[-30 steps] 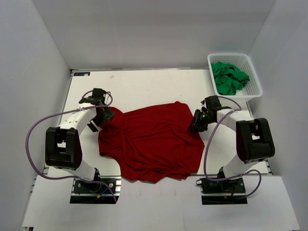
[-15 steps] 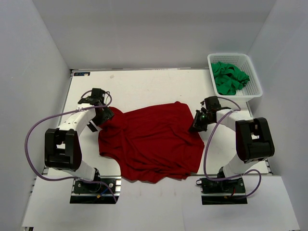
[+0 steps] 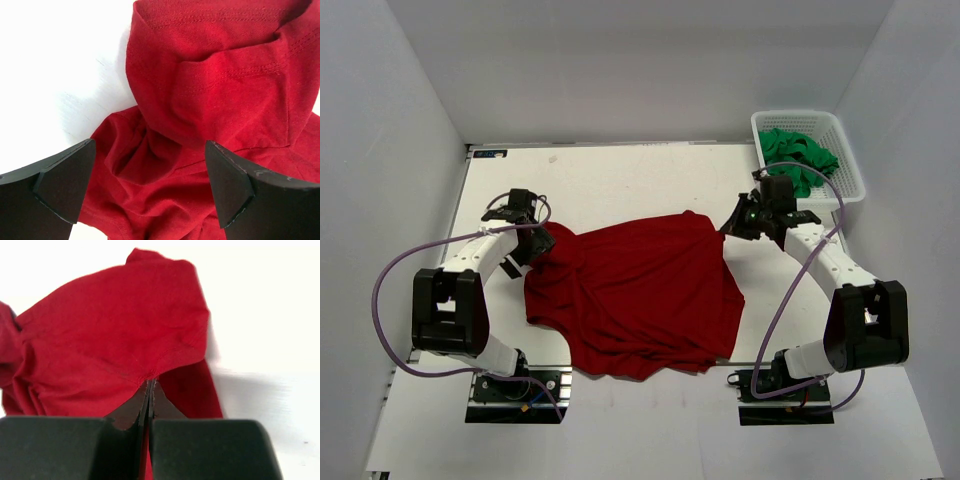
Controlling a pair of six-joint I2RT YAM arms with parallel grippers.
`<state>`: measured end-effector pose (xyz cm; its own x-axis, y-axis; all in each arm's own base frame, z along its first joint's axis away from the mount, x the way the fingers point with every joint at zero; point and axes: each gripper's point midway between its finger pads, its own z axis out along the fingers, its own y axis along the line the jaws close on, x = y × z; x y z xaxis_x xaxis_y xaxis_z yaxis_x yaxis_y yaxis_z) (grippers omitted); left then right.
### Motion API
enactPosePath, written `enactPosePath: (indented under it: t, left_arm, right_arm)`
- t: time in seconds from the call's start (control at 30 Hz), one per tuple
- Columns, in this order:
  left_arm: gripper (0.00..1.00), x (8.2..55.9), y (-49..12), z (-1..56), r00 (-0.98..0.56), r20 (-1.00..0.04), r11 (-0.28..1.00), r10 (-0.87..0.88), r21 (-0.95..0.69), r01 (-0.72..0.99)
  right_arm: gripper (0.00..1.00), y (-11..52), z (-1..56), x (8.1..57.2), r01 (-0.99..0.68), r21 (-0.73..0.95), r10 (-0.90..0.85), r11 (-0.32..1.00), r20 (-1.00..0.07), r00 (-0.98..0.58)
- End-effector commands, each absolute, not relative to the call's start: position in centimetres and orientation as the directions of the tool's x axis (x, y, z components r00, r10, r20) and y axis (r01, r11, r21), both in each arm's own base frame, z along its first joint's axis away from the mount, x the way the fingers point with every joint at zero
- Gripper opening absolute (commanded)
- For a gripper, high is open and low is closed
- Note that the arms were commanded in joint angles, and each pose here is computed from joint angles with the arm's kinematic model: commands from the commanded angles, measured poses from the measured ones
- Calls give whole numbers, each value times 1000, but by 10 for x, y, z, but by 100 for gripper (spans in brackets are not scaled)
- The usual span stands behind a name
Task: Fold and stack the t-shirts
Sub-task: Flatten out the tshirt
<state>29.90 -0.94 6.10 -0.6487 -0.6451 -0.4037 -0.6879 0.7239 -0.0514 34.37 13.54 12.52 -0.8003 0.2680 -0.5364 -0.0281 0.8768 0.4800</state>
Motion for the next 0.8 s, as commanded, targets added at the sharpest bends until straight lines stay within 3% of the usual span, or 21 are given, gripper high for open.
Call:
enactPosePath:
  t: [0.0,0.23,0.5,0.63,0.77]
  left_arm:
    - [100,307,-4,77,-597,-464,706,-654,-92,-702]
    - [100,319,4,73,-540,-496,664,-680,-106,-740]
    - [100,358,16,63,-426,-551,613,-718,-210,-762]
    - [85,384,25,64,-331,-596,586,-732,-303,-752]
    - [72,387,32,52,-333,-587,564,-738,-265,-782]
  right_arm:
    - [0,124,151,368,-50,423,257,905,-637,-727]
    - [0,98,153,384,49,327,264,944,-657,-706]
    - [0,96,145,391,60,347,280,936,-632,-723]
    - [0,103,141,390,37,369,273,929,-611,-743]
    - [0,106,143,390,31,382,274,924,-601,-751]
